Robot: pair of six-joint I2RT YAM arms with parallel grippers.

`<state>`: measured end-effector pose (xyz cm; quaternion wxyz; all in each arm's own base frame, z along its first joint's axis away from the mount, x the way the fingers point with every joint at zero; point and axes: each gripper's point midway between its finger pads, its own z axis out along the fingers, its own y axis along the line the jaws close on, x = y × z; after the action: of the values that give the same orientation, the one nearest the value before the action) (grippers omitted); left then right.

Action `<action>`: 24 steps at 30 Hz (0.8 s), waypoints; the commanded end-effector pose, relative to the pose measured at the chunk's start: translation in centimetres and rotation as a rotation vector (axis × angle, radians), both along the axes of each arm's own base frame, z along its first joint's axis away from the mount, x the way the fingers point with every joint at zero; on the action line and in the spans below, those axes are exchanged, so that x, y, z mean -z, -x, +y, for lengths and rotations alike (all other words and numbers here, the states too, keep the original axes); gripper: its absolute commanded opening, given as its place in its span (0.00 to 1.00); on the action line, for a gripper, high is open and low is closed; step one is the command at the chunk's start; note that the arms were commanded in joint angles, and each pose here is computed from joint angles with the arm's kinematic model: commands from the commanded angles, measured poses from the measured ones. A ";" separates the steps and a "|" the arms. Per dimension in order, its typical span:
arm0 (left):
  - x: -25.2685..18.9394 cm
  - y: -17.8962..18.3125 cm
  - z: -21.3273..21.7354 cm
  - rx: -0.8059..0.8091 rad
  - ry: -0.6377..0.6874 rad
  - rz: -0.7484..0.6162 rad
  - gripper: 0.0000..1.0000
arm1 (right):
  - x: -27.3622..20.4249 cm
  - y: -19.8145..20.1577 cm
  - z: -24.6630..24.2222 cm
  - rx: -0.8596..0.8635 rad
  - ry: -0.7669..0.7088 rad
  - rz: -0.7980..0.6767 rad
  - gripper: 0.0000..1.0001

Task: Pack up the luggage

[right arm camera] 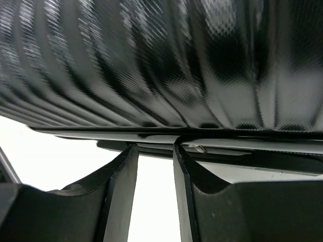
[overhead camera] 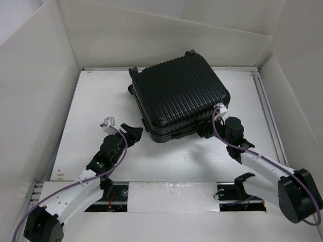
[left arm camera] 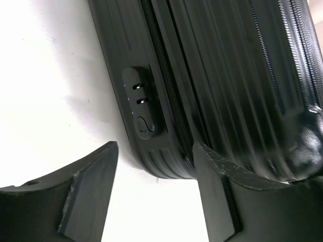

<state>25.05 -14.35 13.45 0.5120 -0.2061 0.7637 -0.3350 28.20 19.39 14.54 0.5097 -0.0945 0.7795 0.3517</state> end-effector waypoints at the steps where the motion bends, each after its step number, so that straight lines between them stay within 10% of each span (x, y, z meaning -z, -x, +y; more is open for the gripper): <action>1: -1.8 -0.6 -0.4 0.012 0.017 -0.061 0.56 | -2.4 -1.4 0.1 0.009 -0.024 -0.107 0.40; 14: -1.6 -1.3 -0.7 0.027 0.007 -0.070 0.54 | -3.0 -0.6 -3.8 0.178 0.010 -0.106 0.48; 24: -1.8 -1.5 -1.1 0.044 0.017 -0.079 0.50 | -0.8 -1.5 -1.1 -0.004 0.041 -0.017 0.49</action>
<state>26.00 -15.06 13.07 0.5101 -0.1901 0.7673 -0.3390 28.99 17.07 12.37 0.4890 -0.0732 0.8116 0.3111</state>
